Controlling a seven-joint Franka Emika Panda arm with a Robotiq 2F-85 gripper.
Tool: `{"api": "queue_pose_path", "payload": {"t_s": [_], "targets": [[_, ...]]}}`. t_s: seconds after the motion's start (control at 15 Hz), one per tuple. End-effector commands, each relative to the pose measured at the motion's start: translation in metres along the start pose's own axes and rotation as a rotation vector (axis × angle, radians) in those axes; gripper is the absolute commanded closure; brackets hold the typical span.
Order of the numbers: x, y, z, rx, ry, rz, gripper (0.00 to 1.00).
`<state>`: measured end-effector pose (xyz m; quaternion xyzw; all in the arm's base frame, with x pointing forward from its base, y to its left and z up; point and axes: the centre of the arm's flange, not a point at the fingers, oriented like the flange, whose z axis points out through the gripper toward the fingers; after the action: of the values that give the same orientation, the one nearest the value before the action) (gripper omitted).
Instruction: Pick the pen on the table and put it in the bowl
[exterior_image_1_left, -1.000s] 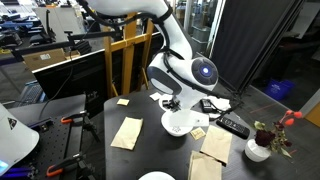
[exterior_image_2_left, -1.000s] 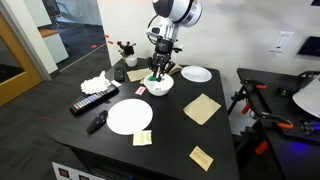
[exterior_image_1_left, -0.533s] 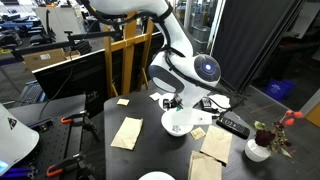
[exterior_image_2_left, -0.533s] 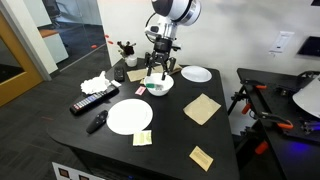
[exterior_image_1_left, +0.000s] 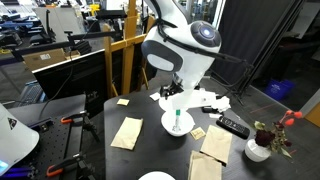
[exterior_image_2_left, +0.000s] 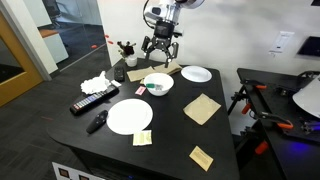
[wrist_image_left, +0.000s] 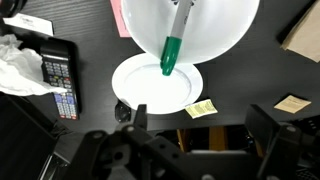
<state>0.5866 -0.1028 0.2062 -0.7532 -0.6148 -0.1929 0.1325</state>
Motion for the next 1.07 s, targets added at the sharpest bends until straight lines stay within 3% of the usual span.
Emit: {"api": "queue_pose_path", "payload": {"t_s": [0.0,0.53,1.0], "targets": [[0.027,-0.028,-0.049,0.050,-0.033,-0.014,0.00],[0.061,-0.039,-0.115,0.161,-0.125,-0.015,0.00],[0.070,-0.035,-0.115,0.157,-0.129,-0.002,0.00]]}}
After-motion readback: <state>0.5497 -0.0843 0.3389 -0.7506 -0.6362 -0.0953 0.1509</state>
